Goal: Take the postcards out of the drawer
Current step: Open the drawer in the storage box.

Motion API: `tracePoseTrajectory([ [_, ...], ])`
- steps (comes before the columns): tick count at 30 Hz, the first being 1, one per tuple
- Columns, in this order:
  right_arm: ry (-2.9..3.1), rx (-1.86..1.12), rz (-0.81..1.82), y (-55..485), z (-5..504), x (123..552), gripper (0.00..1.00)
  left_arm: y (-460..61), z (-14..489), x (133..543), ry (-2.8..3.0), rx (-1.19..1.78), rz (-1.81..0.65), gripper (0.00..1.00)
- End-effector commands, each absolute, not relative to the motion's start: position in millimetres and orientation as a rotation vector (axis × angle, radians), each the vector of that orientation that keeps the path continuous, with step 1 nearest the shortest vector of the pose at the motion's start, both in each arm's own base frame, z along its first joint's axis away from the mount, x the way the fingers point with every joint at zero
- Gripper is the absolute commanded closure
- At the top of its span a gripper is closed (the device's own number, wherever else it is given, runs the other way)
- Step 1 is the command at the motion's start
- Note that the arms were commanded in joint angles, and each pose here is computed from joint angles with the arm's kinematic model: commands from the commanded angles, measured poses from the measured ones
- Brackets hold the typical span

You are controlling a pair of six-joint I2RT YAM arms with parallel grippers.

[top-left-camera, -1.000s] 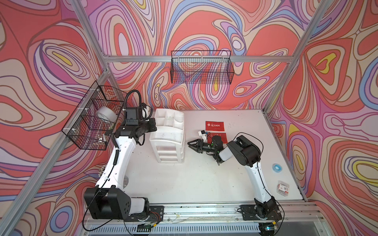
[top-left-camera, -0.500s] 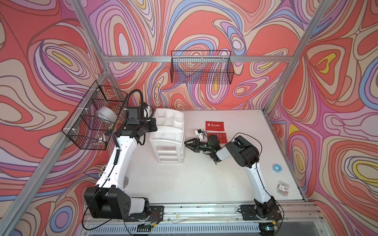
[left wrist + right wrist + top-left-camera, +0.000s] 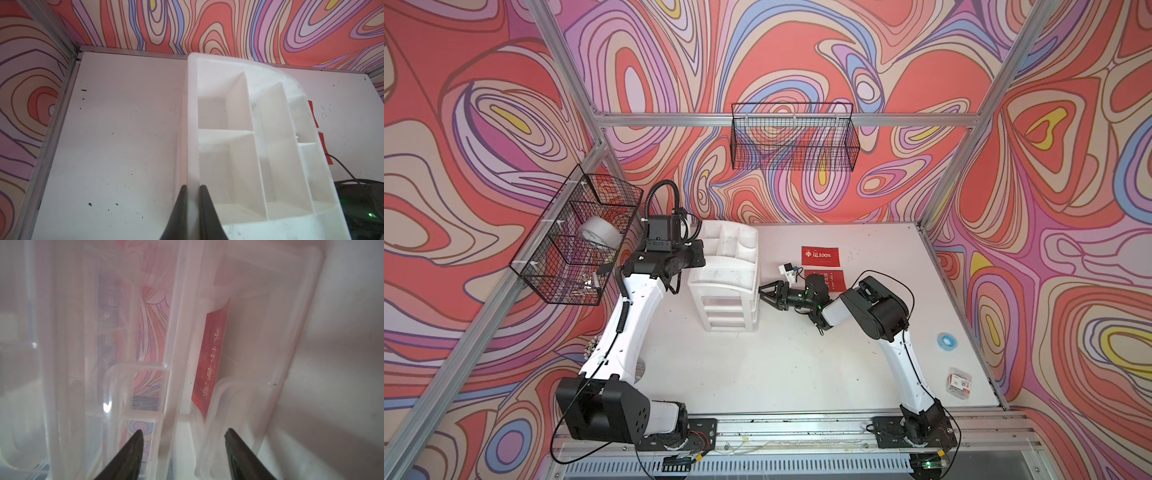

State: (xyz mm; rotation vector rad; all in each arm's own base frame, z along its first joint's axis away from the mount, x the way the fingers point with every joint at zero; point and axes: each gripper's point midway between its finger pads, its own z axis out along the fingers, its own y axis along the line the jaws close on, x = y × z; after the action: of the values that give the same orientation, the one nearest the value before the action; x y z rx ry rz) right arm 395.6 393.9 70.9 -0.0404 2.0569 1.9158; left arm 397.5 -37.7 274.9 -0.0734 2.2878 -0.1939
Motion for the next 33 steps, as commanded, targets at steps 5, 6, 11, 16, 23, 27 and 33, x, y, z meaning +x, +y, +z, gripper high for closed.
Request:
tracePoseTrajectory([
  [5, 2.013, -0.041, 1.962, 404, 69, 396, 0.35, -32, 239, 386, 2.431, -0.073, -0.126, 1.00],
  [6, 2.011, -0.037, 1.968, 404, 69, 396, 0.35, -32, 239, 386, 2.431, -0.073, -0.123, 1.00],
  [11, 1.967, -0.032, 2.005, 404, 76, 395, 0.35, -32, 238, 385, 2.435, -0.069, -0.113, 1.00],
  [16, 1.881, -0.012, 2.070, 400, 87, 394, 0.37, -32, 238, 385, 2.436, -0.068, -0.103, 1.00],
  [23, 1.855, -0.028, 2.058, 395, 94, 394, 0.39, -29, 239, 384, 2.437, -0.069, -0.061, 1.00],
  [27, 1.836, -0.043, 2.034, 387, 101, 396, 0.39, -28, 240, 384, 2.434, -0.071, -0.056, 1.00],
  [33, 1.805, -0.070, 2.012, 381, 113, 397, 0.41, -27, 238, 384, 2.441, -0.069, -0.044, 1.00],
])
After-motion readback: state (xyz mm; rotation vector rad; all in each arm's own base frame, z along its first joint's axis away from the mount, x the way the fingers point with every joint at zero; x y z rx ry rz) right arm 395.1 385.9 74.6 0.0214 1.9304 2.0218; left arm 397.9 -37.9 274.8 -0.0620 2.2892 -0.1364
